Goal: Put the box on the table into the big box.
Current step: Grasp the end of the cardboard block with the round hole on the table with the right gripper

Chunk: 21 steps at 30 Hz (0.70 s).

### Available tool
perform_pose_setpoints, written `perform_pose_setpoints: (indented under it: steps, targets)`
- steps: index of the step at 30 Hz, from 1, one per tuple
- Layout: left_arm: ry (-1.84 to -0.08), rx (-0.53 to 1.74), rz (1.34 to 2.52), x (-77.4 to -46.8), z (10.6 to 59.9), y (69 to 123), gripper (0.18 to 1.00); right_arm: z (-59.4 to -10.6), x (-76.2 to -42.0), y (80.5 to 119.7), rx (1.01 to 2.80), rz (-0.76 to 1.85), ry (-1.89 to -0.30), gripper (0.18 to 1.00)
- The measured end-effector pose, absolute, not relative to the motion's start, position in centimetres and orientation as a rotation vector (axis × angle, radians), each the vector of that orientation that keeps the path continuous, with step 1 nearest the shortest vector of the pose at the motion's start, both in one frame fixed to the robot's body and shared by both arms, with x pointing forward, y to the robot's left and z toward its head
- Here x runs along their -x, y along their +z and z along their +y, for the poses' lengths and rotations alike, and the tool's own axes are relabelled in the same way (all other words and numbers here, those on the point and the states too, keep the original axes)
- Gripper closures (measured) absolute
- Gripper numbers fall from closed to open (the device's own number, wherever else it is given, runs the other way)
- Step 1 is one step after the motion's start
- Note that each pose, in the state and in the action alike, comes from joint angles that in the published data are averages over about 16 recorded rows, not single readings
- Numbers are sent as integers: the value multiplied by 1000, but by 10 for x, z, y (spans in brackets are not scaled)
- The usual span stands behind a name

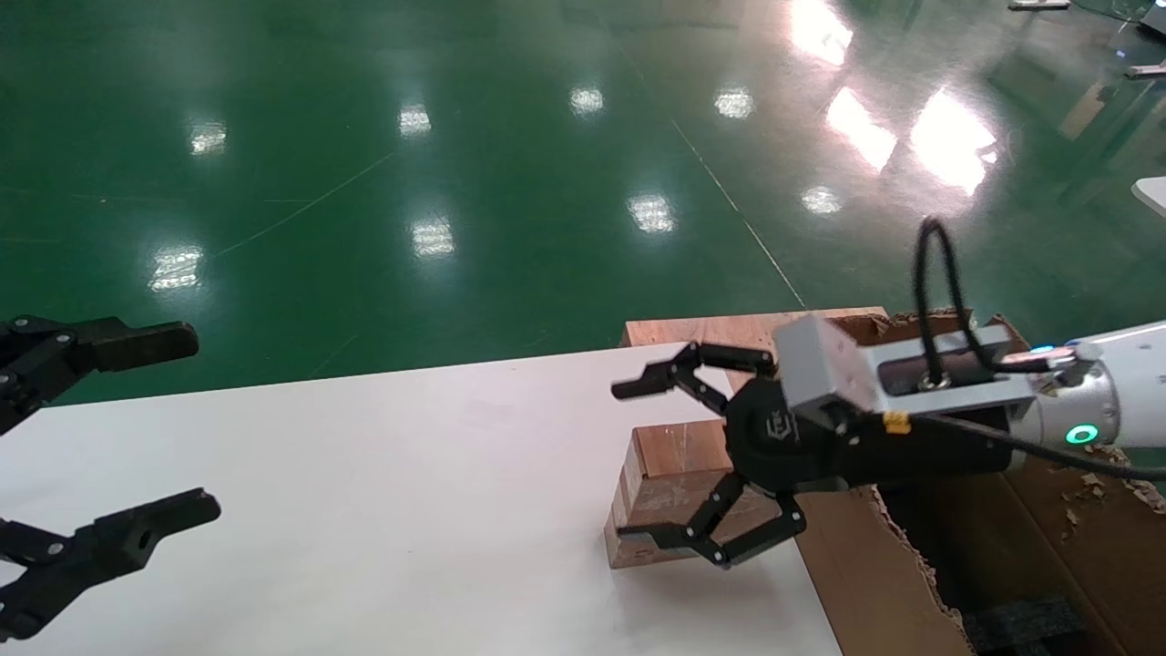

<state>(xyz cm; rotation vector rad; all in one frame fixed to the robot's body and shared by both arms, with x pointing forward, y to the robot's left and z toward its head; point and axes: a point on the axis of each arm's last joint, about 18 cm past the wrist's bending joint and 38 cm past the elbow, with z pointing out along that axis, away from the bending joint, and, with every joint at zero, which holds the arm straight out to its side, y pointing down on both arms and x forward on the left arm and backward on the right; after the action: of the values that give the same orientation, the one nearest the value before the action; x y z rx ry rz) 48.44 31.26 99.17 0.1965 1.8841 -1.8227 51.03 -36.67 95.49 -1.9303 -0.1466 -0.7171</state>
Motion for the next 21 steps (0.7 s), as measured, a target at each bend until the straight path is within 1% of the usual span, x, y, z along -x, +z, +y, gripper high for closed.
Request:
perform_pose_setpoints:
  steps: [2, 8, 15, 21]
  targets:
    - [-1823, -197, 1884, -484, 313, 992, 262, -372, -515, 953, 1957, -141, -734, 178]
    - [-1823, -197, 1884, -484, 313, 992, 351, -386, -531, 952, 2020, -124, -783, 178]
    - [-1823, -197, 1884, -484, 313, 992, 501, -397, -547, 953, 2062, -103, -819, 178]
    - [-1823, -197, 1884, -484, 313, 992, 643, -406, -553, 949, 2092, -78, -821, 178]
